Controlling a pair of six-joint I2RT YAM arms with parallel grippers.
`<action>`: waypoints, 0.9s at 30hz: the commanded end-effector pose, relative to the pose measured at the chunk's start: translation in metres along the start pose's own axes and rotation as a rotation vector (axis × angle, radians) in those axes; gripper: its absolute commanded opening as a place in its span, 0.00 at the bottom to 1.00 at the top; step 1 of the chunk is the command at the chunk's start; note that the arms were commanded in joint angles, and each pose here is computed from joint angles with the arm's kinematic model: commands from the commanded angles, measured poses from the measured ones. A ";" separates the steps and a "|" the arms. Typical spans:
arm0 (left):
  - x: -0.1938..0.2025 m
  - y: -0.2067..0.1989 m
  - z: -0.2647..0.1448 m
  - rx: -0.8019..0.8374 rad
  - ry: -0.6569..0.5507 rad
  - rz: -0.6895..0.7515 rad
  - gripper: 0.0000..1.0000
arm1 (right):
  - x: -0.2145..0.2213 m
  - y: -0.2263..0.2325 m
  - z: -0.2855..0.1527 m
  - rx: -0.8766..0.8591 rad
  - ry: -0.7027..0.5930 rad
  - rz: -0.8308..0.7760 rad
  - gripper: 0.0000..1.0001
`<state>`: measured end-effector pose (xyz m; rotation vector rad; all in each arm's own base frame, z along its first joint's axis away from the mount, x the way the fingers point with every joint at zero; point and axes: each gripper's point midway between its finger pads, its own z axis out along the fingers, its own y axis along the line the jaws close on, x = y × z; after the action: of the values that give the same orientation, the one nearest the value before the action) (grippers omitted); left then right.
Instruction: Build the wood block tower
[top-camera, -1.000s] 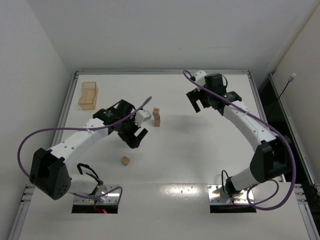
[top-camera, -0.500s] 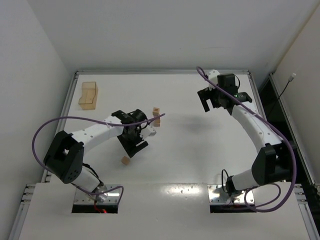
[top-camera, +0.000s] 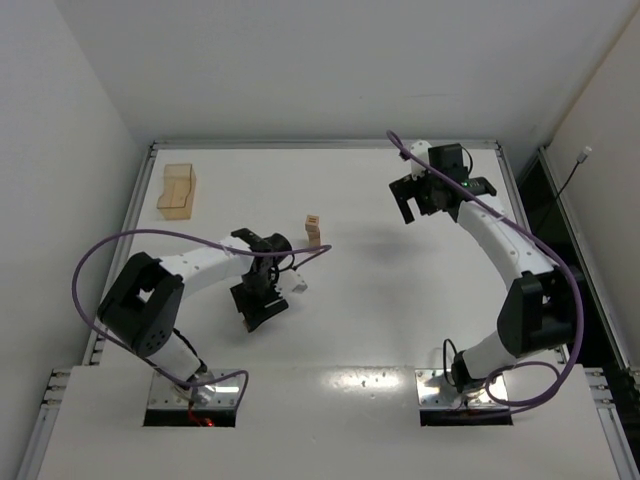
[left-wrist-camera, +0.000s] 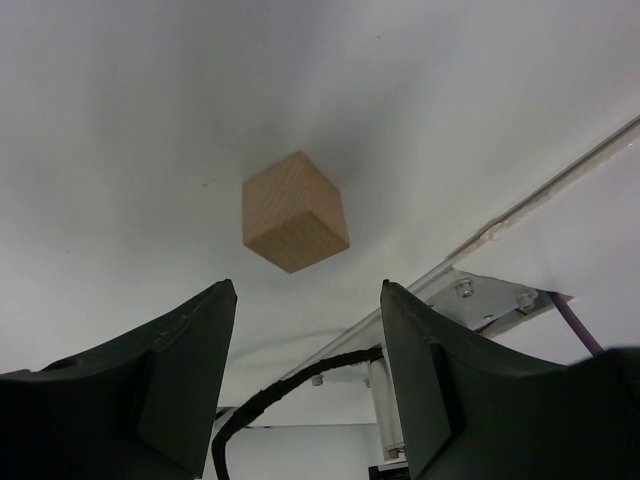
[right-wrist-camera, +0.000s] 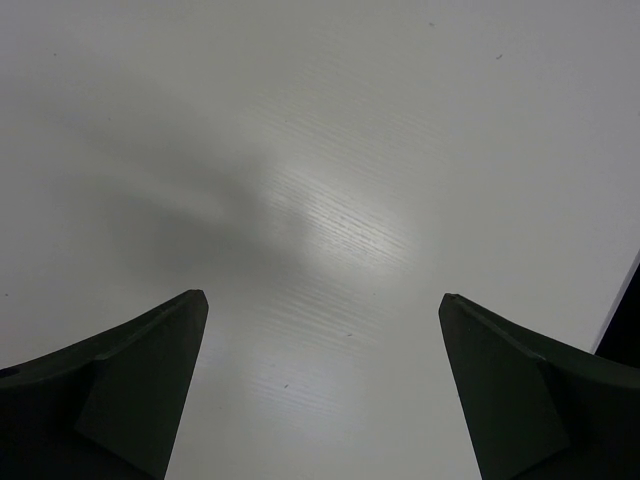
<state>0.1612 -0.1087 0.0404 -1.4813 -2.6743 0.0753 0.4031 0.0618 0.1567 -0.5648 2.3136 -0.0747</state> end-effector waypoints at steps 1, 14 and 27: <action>0.004 -0.011 0.008 0.067 0.031 0.031 0.56 | -0.021 -0.007 -0.008 0.009 -0.053 0.019 0.99; -0.002 -0.013 0.017 0.094 0.048 0.047 0.56 | -0.014 0.002 0.001 -0.026 -0.024 0.001 0.99; -0.013 -0.013 0.020 0.109 0.061 0.044 0.52 | -0.012 0.003 0.001 -0.029 -0.015 -0.008 0.97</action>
<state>0.1525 -0.1181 0.0173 -1.4561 -2.5503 0.1449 0.3998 0.0656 0.1475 -0.5878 2.3509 -0.0449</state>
